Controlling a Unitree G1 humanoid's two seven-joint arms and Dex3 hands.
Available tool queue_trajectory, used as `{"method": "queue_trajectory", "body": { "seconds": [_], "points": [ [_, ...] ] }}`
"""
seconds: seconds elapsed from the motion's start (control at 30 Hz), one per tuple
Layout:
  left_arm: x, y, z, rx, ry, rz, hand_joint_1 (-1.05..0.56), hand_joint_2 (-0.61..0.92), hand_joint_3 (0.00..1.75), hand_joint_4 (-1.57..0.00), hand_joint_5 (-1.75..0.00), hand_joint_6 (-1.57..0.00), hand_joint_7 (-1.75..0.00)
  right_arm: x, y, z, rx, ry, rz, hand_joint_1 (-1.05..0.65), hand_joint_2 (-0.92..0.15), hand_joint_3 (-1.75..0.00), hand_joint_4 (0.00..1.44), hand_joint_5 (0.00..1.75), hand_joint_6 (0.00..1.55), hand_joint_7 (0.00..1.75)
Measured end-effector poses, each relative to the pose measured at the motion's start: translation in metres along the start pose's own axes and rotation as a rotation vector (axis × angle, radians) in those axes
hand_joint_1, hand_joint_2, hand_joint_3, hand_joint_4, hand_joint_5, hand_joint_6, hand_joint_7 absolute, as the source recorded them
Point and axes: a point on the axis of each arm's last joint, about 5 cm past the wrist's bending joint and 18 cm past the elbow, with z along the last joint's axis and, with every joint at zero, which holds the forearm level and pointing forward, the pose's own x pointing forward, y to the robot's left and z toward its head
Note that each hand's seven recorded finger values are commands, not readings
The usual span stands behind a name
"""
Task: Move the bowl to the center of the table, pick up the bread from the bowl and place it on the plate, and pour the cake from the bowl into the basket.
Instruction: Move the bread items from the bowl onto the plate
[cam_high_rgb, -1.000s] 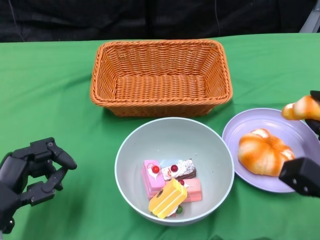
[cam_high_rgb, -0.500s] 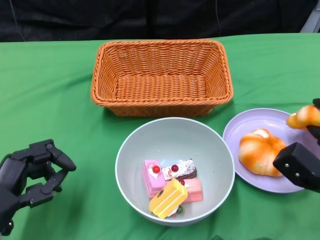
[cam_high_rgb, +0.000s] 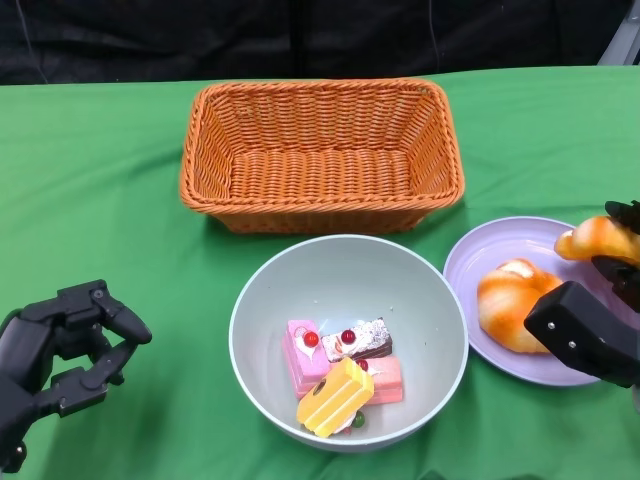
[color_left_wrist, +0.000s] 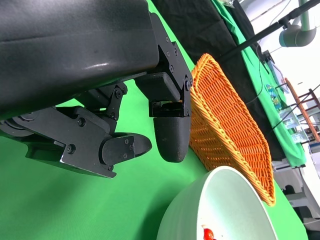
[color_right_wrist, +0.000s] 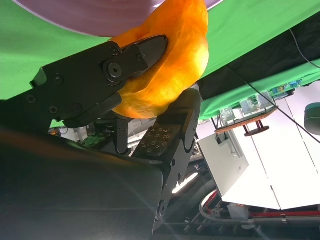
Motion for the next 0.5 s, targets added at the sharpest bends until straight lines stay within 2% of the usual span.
{"method": "queue_trajectory", "body": {
  "seconds": [0.17,0.27,0.37,0.5],
  "points": [
    [-0.002,0.0,0.0,-0.001,0.003,0.001,-0.05,0.81,0.59,-0.76,-1.59,-0.78,-1.19,-0.001,0.001,0.0,0.008,0.011,0.031,-0.16,-0.9,0.0,0.76,1.38,1.13,0.12],
    [-0.003,0.0,-0.001,-0.003,0.008,0.001,-0.04,0.8,0.61,-0.75,-1.59,-0.78,-1.19,0.0,0.001,0.003,-0.003,-0.006,0.094,-0.17,-0.88,0.0,0.79,1.4,1.13,0.1],
    [-0.002,0.0,0.0,-0.005,0.005,0.002,-0.05,0.8,0.62,-0.75,-1.61,-0.77,-1.2,-0.001,0.002,0.007,-0.009,-0.036,0.151,-0.17,-0.86,0.0,0.84,1.25,1.15,0.07],
    [-0.002,-0.001,0.0,-0.008,0.008,0.001,-0.05,0.78,0.62,-0.75,-1.62,-0.77,-1.2,-0.006,0.002,0.011,-0.007,-0.056,0.218,-0.18,-0.85,0.0,0.83,1.25,1.16,0.04]
  ]
}}
